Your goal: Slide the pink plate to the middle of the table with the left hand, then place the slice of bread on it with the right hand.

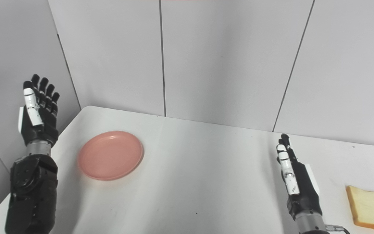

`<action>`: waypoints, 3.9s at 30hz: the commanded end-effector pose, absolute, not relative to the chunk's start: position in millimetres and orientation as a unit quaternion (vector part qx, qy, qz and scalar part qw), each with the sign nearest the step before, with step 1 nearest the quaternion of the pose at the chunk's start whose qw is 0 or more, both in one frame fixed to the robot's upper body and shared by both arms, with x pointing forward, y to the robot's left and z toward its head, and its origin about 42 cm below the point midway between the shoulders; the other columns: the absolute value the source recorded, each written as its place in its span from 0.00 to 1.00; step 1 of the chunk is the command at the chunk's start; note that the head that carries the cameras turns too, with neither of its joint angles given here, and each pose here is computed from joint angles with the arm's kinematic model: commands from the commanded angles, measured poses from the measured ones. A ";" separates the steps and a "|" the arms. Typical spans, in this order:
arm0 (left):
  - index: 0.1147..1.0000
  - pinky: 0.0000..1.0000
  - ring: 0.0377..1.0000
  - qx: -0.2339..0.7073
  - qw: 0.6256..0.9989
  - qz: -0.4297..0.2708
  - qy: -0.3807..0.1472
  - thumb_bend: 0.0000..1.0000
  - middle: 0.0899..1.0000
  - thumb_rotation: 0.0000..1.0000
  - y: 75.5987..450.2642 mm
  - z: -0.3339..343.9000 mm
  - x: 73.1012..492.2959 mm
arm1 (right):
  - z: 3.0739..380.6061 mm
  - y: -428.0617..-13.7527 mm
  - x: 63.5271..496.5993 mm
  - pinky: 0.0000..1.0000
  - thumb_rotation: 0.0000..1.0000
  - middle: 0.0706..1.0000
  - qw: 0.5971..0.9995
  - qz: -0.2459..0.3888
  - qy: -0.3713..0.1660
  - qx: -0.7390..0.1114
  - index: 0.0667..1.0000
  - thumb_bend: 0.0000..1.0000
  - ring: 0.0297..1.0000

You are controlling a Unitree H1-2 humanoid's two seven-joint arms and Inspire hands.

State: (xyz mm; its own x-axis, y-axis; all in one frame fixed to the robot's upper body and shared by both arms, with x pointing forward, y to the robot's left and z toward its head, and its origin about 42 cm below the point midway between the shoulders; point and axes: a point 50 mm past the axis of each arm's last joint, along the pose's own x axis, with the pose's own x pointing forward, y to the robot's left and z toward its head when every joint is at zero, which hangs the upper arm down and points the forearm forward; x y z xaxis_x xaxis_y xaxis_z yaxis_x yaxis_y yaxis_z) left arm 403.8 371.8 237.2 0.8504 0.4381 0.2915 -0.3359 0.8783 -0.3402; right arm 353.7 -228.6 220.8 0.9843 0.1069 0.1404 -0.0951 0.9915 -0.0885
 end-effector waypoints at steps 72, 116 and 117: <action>0.99 1.00 0.99 -0.192 0.978 0.079 -0.014 0.54 0.99 1.00 336.8 159.5 472.0 | 237.7 -225.3 355.1 1.00 1.00 1.00 0.992 0.057 -0.103 -0.048 1.00 0.10 1.00; 0.98 0.98 0.98 -0.125 0.982 -0.132 0.047 0.57 0.97 1.00 205.1 174.4 456.7 | 236.9 -224.8 353.7 1.00 1.00 1.00 0.992 0.063 -0.106 -0.036 1.00 0.11 1.00; 0.98 0.98 0.98 -0.124 0.982 -0.134 0.048 0.56 0.97 1.00 200.6 174.7 455.2 | 236.8 -224.6 353.6 1.00 1.00 1.00 0.992 0.065 -0.106 -0.037 1.00 0.11 1.00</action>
